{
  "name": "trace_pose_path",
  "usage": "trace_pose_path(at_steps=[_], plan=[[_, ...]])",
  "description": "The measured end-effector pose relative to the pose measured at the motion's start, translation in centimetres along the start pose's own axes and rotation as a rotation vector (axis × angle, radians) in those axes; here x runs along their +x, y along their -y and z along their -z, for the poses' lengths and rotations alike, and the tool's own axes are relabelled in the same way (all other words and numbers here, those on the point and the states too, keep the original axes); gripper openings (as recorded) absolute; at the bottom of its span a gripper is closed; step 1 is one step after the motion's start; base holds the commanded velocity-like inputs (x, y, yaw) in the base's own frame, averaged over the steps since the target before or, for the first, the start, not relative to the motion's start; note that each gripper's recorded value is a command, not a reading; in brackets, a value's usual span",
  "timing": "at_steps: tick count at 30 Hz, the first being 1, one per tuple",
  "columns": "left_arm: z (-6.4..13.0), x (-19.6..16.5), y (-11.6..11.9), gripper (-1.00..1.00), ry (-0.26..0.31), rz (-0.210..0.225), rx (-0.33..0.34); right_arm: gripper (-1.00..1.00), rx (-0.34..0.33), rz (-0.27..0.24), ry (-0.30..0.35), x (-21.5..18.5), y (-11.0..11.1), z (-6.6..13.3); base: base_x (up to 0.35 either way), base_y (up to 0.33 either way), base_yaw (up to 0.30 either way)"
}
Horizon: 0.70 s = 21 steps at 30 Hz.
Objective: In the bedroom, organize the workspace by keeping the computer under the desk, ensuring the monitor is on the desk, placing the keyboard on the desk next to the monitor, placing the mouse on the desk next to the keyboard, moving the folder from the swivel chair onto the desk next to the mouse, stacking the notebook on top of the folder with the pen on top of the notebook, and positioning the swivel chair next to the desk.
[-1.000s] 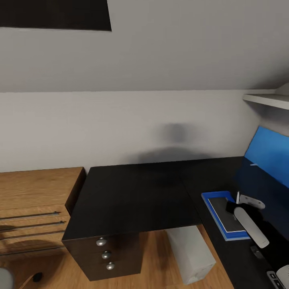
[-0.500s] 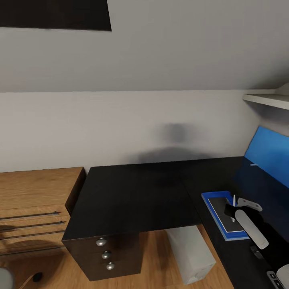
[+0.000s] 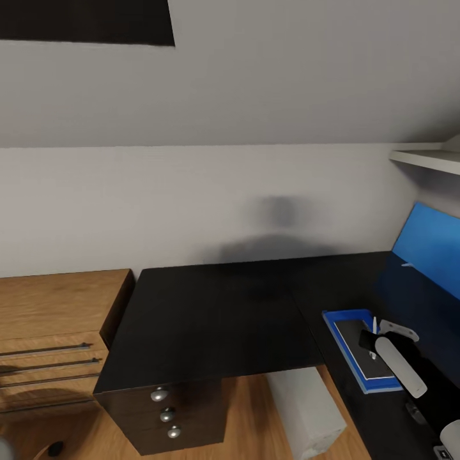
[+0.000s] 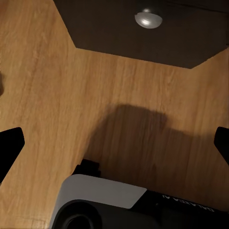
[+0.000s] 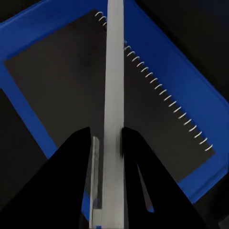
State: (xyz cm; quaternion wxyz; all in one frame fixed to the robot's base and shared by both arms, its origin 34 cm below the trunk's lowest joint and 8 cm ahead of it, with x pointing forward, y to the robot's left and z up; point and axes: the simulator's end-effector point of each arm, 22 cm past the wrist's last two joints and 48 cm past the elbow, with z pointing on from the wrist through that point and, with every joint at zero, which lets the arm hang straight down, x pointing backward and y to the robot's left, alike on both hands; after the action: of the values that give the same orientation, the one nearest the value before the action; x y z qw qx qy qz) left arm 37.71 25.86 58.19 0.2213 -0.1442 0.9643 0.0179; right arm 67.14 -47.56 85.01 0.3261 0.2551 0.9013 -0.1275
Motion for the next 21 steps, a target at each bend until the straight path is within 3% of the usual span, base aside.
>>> trace_pose_path(at_steps=[21], plan=[[-0.1,-0.1,-0.4,1.00,0.002,-0.003,-0.006,-1.00,0.040,0.007,-0.041,1.9,1.6,-1.3,0.013,0.000,0.000]])
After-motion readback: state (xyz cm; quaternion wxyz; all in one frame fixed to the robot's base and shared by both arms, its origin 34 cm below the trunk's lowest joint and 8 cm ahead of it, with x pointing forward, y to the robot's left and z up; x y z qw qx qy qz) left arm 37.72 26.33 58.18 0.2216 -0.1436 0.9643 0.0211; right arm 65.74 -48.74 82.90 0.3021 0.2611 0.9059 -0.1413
